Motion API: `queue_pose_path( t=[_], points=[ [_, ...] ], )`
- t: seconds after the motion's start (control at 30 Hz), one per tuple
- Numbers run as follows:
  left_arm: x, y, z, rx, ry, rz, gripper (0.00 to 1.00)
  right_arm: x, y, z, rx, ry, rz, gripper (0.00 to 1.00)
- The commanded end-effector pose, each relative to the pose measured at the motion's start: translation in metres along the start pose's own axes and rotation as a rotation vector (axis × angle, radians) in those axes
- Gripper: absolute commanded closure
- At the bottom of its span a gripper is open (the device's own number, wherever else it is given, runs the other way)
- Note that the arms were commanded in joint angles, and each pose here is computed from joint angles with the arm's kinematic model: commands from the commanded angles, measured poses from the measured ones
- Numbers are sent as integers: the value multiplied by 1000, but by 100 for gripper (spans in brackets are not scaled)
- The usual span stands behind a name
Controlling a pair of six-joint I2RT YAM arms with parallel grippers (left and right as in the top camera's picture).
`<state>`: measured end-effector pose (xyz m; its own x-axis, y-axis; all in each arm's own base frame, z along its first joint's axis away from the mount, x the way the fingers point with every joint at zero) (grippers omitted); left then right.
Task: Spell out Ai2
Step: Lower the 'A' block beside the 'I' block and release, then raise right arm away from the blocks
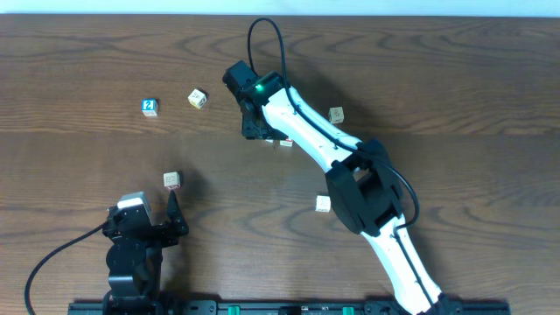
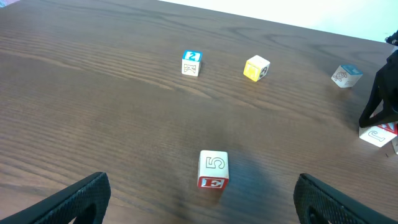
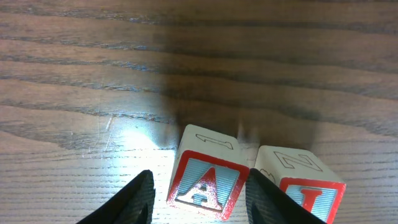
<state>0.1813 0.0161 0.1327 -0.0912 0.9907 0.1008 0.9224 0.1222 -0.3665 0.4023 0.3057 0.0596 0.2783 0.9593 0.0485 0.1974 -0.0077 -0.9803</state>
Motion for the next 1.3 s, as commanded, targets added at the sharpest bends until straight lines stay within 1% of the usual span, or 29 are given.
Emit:
queue_pose_path(
  t=[0.0, 0.4, 0.47, 0.7, 0.9, 1.0, 1.07, 1.13, 1.17, 1.27],
  points=[
    [2, 3, 8, 18, 14, -16, 4, -2, 8, -7, -22, -20, 17, 52],
    [2, 3, 8, 18, 14, -16, 5, 2, 8, -10, -35, -51, 2, 50],
    [2, 3, 8, 18, 14, -16, 5, 2, 8, -11, -39, -51, -1, 48],
    [2, 3, 8, 18, 14, -16, 5, 4, 8, -13, -49, -79, -8, 44],
    [2, 3, 8, 18, 14, -16, 5, 9, -2, -30, -108, -77, -39, 36],
    [2, 3, 8, 18, 14, -16, 5, 17, -26, -50, -156, -70, -98, 31],
    [2, 3, 8, 18, 14, -16, 5, 23, -51, -65, -193, -70, -143, 29],
    [2, 3, 8, 18, 14, -16, 5, 28, -86, -80, -244, -71, -196, 28],
    [2, 3, 8, 18, 14, -16, 5, 30, -108, -88, -275, -79, -228, 25],
    [2, 3, 8, 18, 14, -16, 5, 28, -178, -101, -366, -137, -330, 24]
  ],
)
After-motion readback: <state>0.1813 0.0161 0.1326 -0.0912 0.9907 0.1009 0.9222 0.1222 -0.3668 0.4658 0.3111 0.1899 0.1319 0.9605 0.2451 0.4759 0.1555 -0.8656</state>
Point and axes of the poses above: each gripper's point midway between its finger pads, its own y axis out along the fingers, its own x axis along the line the jaws close on, z = x × y, the point moved 4 cm from there along -y, back along the fingers, and after that the axes turned 13 degrees about y, right-handed, at the moved point
